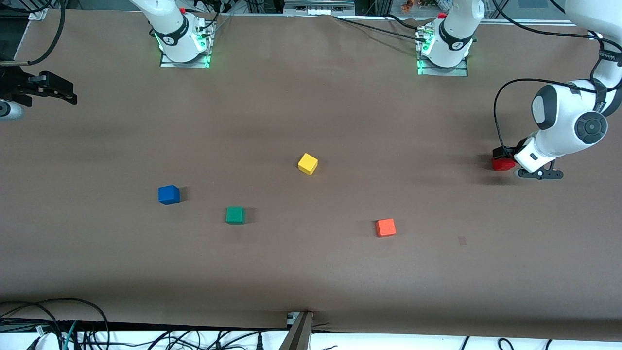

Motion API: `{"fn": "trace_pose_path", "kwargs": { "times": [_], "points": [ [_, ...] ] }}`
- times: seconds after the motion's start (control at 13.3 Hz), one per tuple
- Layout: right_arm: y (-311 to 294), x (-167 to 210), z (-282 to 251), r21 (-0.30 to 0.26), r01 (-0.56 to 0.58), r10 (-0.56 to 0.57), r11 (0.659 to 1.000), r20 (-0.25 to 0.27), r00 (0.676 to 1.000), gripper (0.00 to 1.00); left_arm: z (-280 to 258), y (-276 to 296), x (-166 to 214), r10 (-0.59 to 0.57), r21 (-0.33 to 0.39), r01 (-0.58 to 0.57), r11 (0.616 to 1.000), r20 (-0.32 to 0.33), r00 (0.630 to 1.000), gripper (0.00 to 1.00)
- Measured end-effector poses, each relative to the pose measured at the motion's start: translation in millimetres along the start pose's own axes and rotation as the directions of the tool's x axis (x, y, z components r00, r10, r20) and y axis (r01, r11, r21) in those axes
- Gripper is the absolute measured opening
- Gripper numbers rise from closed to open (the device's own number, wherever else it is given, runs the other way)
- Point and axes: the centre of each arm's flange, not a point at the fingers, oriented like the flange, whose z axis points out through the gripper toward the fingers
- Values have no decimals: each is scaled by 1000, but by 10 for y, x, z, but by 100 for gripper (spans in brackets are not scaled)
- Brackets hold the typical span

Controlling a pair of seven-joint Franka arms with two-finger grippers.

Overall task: Pass red block to right arm, stack on blue
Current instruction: 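Reach the left gripper down to the red cube and close on it, then lift the red cube with the left gripper toward the table middle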

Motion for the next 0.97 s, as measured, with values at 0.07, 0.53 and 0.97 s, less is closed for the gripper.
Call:
{"fn": "trace_pose_path", "kwargs": {
  "times": [0.07,0.53,0.97],
  "points": [
    [0,0,0,0,0,0,1000,0,1000,100,69,-5,-25,-2,-2,2,1000,-9,1000,100],
    [-1,26,34,1,0,0,1000,7,1000,100,308,-54,-61,-10,-8,10,1000,-35,999,100],
    [-23,51,60,18,4,-4,1000,9,1000,100,464,-98,-58,-12,-12,11,1000,-42,999,69]
  ]
}}
